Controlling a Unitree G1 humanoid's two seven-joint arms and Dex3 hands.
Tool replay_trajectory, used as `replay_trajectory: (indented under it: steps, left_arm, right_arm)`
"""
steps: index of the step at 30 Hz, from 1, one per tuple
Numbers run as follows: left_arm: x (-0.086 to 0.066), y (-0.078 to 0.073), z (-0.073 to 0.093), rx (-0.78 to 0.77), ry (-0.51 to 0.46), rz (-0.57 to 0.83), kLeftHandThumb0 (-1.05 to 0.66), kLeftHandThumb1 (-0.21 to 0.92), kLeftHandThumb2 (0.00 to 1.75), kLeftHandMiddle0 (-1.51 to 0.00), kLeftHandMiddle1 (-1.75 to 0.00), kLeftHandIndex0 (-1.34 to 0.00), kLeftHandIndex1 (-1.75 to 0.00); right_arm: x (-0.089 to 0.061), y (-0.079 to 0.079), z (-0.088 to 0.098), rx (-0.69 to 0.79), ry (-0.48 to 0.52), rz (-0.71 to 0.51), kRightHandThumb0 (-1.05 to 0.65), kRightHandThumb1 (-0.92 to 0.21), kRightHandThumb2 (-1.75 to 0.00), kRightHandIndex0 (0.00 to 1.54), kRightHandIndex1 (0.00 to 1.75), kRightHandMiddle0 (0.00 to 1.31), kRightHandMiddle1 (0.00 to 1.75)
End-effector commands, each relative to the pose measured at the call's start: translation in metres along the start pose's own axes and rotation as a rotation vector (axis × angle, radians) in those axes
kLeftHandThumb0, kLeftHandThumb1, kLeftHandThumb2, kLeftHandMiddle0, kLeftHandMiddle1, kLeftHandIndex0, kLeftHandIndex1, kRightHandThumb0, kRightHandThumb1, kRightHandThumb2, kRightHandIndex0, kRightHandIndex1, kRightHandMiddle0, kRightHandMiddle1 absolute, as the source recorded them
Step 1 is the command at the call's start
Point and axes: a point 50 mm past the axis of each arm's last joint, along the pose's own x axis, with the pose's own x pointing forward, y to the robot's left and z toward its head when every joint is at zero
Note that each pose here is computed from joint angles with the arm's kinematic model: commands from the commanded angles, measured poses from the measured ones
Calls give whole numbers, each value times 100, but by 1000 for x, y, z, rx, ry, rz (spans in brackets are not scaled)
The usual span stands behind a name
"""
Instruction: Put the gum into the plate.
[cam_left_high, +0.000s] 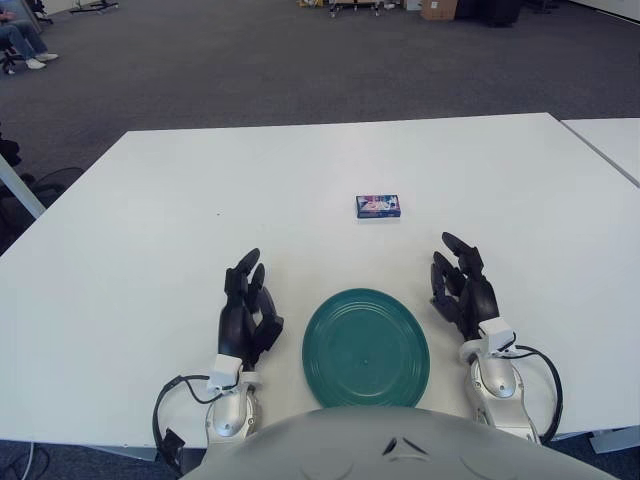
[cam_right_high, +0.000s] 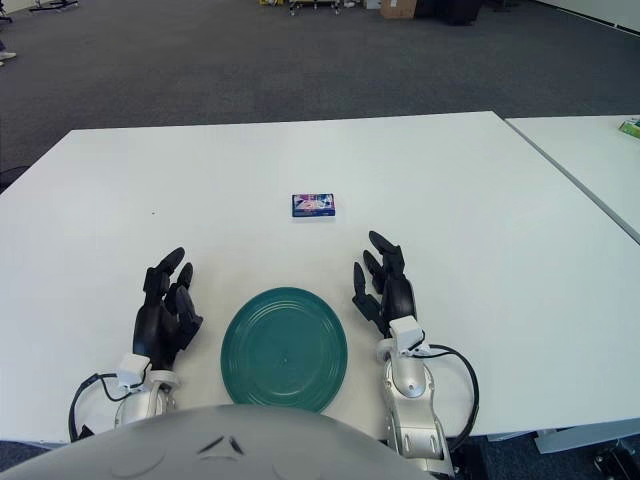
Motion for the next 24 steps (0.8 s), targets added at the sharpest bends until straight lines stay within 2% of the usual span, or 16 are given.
replay_trajectory:
  steps: [1, 11, 13, 19, 24]
  left_arm:
    - [2, -1, -3, -5, 10, -7, -88, 92, 90, -37, -1, 0, -79]
    - [3, -4, -4, -5, 5, -12, -90, 92, 87, -41, -2, -2, -81]
    - [4, -4, -4, -4, 6, -13, -90, 92, 87, -41, -2, -3, -81]
    - [4, -7, -4, 6, 2, -21, -90, 92, 89, -41, -2, -3, -81]
    - [5, -11, -4, 14, 1, -28, -91, 92, 90, -41, -1, -2, -81]
  right_arm:
    - [-7, -2, -16, -4, 106, 4, -61, -92, -64, 37, 1, 0, 63]
    - [-2, -1, -10, -2, 103, 4, -60, -92, -65, 37, 1, 0, 61]
    - [5, -1, -4, -3, 90, 0, -59, -92, -65, 37, 1, 0, 60]
    - [50, -6, 35, -54, -51, -15, -58, -92, -65, 38, 1, 0, 60]
    - [68, -6, 59, -113, -151, -3, -58, -92, -64, 41, 2, 0, 63]
